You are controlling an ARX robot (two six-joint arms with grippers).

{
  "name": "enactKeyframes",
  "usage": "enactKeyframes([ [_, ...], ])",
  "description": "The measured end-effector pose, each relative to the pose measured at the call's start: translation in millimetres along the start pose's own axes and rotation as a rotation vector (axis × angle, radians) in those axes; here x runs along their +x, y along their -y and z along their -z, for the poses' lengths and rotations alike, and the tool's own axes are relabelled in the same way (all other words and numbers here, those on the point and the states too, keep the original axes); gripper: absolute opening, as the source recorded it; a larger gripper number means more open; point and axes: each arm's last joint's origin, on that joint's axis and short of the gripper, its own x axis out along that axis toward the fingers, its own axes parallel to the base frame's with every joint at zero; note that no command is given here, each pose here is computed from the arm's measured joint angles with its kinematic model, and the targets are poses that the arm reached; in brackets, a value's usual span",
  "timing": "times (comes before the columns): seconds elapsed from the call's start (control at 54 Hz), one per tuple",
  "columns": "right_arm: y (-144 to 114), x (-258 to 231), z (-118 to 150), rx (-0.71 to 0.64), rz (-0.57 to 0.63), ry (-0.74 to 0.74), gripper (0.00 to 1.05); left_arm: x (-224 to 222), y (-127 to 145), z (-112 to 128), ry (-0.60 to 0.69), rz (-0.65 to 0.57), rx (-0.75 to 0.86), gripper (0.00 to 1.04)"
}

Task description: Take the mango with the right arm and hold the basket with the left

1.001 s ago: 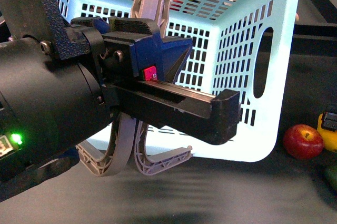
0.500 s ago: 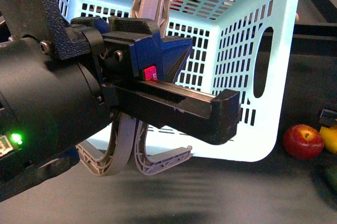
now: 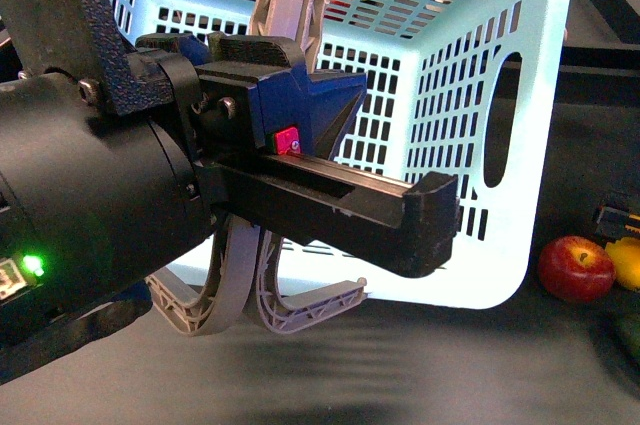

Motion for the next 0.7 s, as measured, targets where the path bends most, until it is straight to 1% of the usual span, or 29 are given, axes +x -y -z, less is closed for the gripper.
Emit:
enactKeyframes([
  [0.334,3,0,2,-0.006,0.004,-0.013,0.97,0,0,0,0.000,0.000,0.000,0.09],
  [0.519,6,2,11,-0.014,0.025,-0.054,0.97,0,0,0,0.000,0.000,0.000,0.09],
  [0.704,11,5,13,-0.005,0.035,-0.062,0.97,0,0,0,0.000,0.000,0.000,0.09],
])
